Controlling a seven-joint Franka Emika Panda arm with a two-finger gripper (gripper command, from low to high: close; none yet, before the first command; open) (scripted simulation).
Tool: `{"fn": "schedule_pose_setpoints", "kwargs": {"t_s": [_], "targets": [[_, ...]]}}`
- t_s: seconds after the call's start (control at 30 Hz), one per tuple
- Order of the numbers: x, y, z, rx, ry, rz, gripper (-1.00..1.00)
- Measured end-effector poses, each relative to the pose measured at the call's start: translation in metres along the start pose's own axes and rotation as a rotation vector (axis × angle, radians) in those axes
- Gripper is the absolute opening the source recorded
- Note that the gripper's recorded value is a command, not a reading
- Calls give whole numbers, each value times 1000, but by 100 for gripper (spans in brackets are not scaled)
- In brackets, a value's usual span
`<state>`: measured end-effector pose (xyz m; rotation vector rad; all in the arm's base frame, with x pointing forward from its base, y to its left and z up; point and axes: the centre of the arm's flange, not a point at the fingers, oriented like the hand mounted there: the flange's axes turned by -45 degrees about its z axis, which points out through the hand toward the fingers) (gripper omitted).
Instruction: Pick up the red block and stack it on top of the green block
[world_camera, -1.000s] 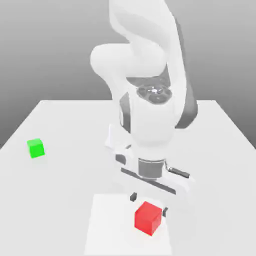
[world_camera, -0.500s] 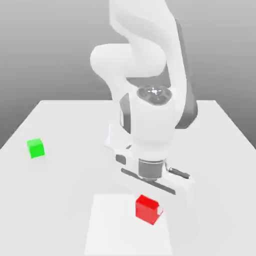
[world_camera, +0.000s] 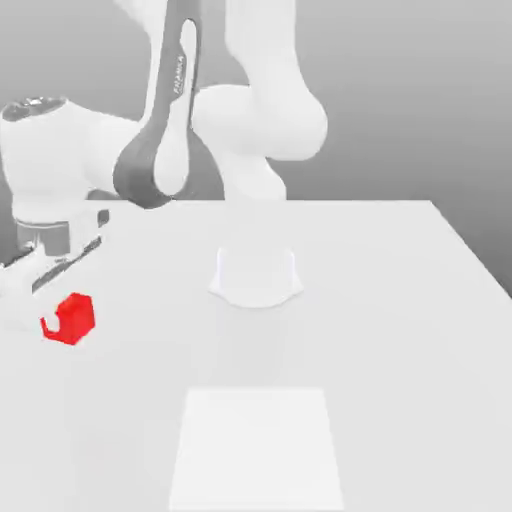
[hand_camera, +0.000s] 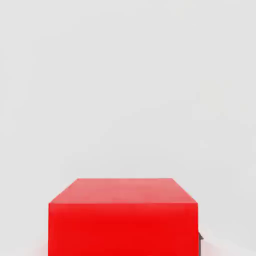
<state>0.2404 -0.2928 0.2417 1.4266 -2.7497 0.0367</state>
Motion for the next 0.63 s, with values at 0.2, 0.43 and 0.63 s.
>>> {"fn": "schedule_pose_setpoints", "kwargs": {"t_s": [0.2,0.43,0.63], "targets": [[100,63,0,-11,-22,522,-100],[149,112,39,-17,-52,849,-100],[146,114,64,-19,-49,851,100]]}}
